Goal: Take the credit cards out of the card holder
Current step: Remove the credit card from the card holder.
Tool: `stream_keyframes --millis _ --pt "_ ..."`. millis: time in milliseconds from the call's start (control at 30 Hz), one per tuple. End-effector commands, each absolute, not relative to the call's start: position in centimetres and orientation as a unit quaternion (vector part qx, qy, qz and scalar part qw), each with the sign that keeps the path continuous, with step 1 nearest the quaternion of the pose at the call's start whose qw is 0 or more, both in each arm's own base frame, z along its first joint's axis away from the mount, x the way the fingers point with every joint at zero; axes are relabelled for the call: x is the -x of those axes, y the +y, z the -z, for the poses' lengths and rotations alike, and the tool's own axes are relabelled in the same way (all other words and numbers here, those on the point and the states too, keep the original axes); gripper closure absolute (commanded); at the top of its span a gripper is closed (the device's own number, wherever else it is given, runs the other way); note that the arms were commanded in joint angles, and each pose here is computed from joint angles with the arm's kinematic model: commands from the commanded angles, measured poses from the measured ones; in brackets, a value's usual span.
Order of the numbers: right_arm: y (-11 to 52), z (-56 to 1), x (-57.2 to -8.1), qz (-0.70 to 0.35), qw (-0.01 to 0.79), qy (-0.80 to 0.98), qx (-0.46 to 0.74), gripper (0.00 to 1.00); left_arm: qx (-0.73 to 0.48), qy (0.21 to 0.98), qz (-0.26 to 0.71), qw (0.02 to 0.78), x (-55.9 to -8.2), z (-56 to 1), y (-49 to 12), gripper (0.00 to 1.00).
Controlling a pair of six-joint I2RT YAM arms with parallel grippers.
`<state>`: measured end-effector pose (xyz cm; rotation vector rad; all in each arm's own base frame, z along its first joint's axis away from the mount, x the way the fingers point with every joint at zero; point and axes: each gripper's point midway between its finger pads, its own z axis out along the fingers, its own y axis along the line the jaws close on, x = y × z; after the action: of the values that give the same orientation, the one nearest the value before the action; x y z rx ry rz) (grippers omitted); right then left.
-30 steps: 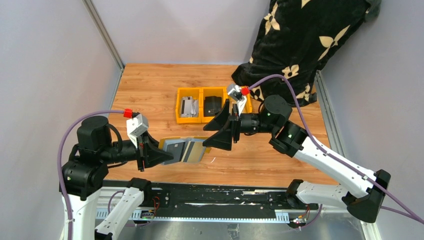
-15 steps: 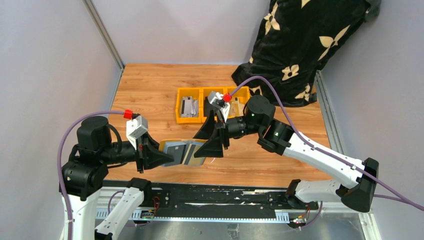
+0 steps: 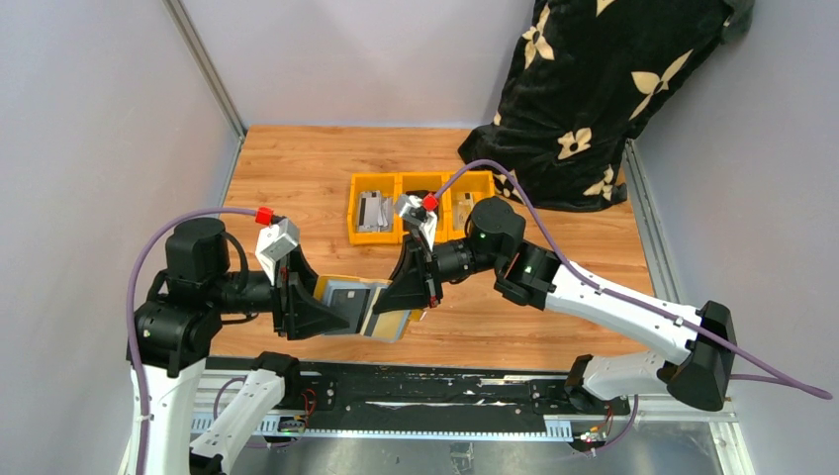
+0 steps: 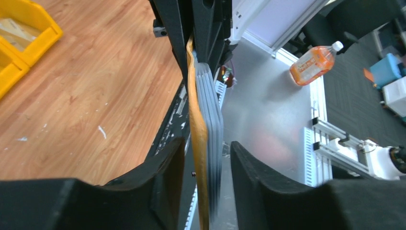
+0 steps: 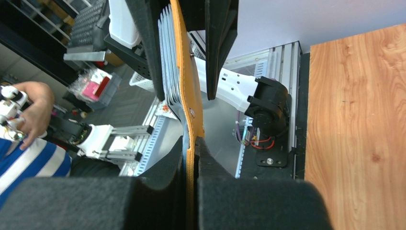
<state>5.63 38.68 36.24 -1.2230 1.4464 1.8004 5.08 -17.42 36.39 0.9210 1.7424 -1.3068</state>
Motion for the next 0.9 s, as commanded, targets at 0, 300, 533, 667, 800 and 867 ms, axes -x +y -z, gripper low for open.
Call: stream_keyframes --millis 0,300,533,667,800,867 --pt "38.3 -38.6 -5.2 -0.701 0.288 0.500 0.419 1.00 -0.353 0.672 0.562 0.328 -4.1 -36.0 -17.9 0.46" --pt "37.7 -38.7 -5.0 -0.712 0.300 0.491 0.402 1.00 -0.372 0.628 0.616 0.296 -1.7 -37.7 -18.1 0.52" --pt "37.3 -38.2 -4.3 -0.711 0.285 0.487 0.420 1.00 -0.374 0.628 0.612 0.301 -1.7 -37.8 -18.1 0.61" --pt "37.0 -38.4 -3.6 -0.711 0.283 0.477 0.431 1.00 -0.359 0.655 0.586 0.313 -3.2 -36.9 -18.1 0.74" --pt "36.8 -38.5 -2.8 -0.709 0.280 0.467 0.447 1.00 -0.360 0.656 0.584 0.315 -3.4 -36.9 -18.1 0.78" --pt "36.8 -38.3 -2.6 -0.709 0.275 0.466 0.452 1.00 -0.361 0.652 0.589 0.312 -3.3 -37.1 -18.1 0.77"
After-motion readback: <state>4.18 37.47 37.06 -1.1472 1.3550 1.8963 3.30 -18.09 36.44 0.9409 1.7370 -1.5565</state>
